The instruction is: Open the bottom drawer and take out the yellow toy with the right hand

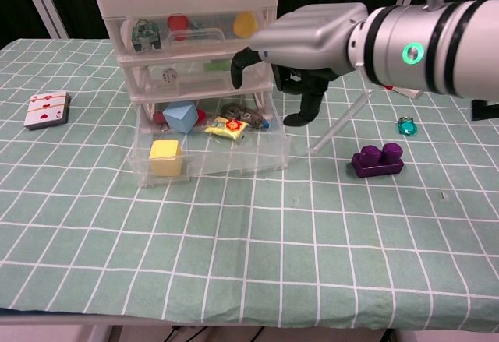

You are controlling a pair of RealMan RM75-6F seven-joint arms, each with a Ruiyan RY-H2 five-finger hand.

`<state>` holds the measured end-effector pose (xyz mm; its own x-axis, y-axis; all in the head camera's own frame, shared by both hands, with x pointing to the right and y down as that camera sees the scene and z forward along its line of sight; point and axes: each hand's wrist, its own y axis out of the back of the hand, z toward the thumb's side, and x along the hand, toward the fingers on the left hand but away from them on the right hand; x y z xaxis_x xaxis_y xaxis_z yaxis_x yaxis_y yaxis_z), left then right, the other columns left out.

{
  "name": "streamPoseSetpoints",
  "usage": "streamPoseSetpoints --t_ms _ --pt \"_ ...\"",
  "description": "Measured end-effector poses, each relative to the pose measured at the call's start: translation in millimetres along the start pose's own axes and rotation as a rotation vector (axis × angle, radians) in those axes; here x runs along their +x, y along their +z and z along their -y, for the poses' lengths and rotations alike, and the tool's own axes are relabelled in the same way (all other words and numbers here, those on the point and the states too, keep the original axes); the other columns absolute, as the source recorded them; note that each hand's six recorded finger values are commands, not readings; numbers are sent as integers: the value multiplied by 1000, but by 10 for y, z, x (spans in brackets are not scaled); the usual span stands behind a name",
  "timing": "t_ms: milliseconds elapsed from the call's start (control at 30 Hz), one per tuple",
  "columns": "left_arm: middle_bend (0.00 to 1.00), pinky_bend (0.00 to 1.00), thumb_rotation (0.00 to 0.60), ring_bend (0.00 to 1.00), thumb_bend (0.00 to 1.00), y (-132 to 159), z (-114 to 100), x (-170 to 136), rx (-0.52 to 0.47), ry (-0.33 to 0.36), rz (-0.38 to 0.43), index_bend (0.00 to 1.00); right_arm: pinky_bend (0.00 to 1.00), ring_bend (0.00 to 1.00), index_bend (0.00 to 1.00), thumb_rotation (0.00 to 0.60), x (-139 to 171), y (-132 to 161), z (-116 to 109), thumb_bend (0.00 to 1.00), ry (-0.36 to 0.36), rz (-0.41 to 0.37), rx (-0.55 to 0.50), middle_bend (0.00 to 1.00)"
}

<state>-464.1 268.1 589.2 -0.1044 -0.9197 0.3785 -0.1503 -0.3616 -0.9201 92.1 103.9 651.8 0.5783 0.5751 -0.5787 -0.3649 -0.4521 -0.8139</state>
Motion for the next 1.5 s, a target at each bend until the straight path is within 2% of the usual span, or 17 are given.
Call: streamPoseSetpoints --t_ms 33,133,300,633,1067,1300,1500 --pt "192 189 600 166 47 -5 3 -5 -1 -1 -2 321 1000 1000 286 600 -73 33 17 176 -18 12 58 912" --pt "192 189 600 166 47 -20 14 -18 -3 -4 -6 321 1000 1000 291 600 -250 130 92 174 -41 34 131 912" --pt "192 189 600 166 48 -40 21 -32 -7 -2 -11 321 1000 1000 294 600 -443 255 208 170 -50 56 158 912" --pt "192 189 600 166 47 -74 35 -48 -16 0 -16 321 1000 1000 314 600 -636 261 444 161 -48 107 111 912" --pt "192 188 600 166 47 -102 43 -52 -25 -1 -20 321 1000 1000 341 600 -820 335 632 185 -53 109 34 912" --pt "192 189 600 165 47 -117 55 -65 -33 -2 -23 321 1000 1000 439 600 -884 389 642 280 -68 107 17 913" --pt "192 189 600 166 47 -130 56 -80 -38 2 -23 321 1000 1000 593 600 -884 399 609 366 -102 110 7 922"
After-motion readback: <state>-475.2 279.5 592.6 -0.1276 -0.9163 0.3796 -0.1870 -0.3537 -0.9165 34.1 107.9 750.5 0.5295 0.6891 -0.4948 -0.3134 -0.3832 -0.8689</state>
